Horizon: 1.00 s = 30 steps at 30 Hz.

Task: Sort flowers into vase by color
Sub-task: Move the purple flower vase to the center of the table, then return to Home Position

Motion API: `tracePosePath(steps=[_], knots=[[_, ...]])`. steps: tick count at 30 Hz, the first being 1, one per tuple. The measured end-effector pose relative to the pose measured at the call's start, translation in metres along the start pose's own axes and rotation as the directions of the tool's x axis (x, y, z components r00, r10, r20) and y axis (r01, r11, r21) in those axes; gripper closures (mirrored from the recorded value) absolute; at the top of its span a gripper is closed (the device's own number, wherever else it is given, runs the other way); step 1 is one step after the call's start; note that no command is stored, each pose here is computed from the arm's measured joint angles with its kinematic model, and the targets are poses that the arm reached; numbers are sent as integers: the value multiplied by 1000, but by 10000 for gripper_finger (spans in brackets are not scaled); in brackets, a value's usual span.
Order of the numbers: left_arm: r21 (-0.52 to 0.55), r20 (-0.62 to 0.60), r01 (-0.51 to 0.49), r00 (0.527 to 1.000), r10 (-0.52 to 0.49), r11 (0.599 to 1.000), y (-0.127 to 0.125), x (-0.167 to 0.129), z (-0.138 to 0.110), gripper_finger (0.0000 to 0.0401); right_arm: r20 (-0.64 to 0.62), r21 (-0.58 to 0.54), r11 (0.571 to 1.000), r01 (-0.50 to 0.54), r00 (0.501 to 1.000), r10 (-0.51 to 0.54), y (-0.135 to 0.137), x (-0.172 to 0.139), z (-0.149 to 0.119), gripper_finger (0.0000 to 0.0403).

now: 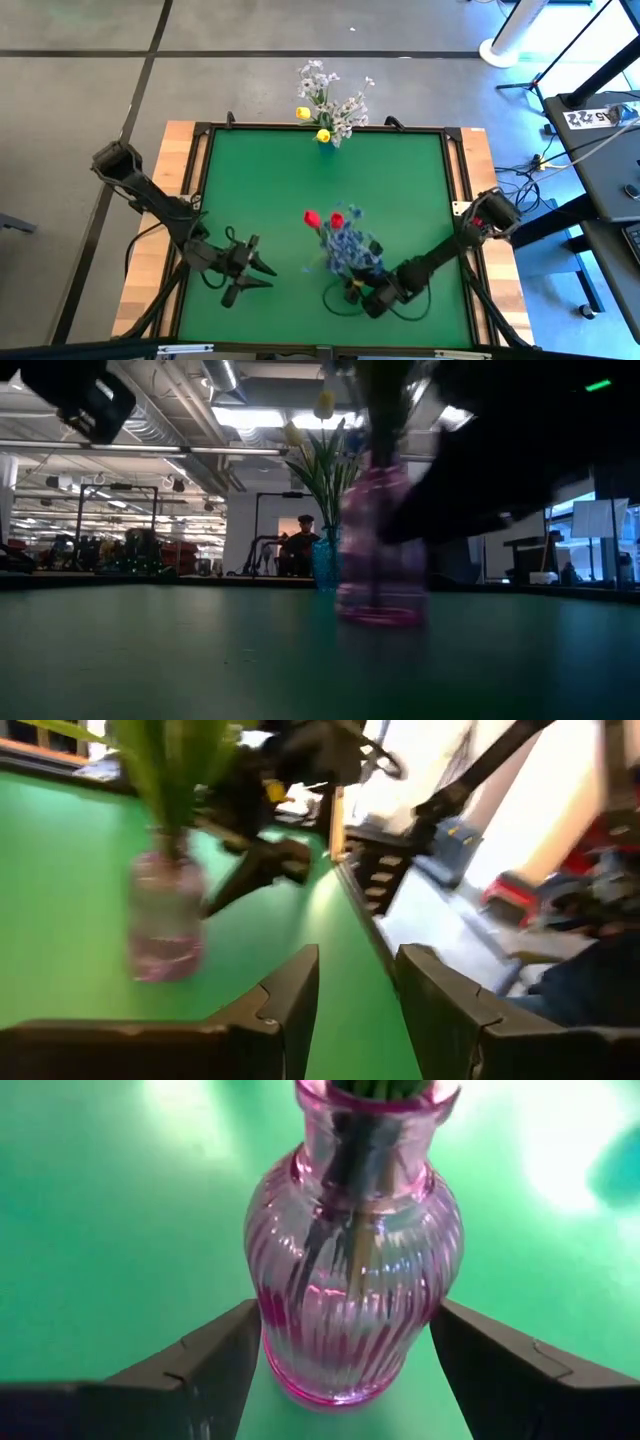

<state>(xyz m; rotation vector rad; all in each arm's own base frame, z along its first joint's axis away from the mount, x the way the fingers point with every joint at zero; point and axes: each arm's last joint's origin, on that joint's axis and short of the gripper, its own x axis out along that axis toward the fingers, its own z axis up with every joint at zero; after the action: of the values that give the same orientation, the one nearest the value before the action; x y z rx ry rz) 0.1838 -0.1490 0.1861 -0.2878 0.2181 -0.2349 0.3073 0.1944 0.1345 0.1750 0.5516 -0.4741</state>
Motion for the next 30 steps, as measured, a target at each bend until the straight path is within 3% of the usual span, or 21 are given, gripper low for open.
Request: tracePosePath(steps=[4, 14, 19, 30], knots=[[-25, 45, 34, 998, -33, 999, 13, -8, -11, 269, 11, -1, 999, 34, 999, -34, -13, 23, 18, 114], [-46, 83, 15, 996, -11, 999, 40, 3, 3, 269, 38, -13, 1000, -2, 999, 3, -35, 58, 52, 114], [-53, 98, 13, 995, -8, 999, 51, 6, 9, 269, 7, -111, 994, 1, 1000, -1, -29, 36, 41, 114], [42, 142, 0, 990, -6, 999, 94, 12, 27, 269, 0, -212, 951, -224, 973, 229, -39, -8, 26, 114]])
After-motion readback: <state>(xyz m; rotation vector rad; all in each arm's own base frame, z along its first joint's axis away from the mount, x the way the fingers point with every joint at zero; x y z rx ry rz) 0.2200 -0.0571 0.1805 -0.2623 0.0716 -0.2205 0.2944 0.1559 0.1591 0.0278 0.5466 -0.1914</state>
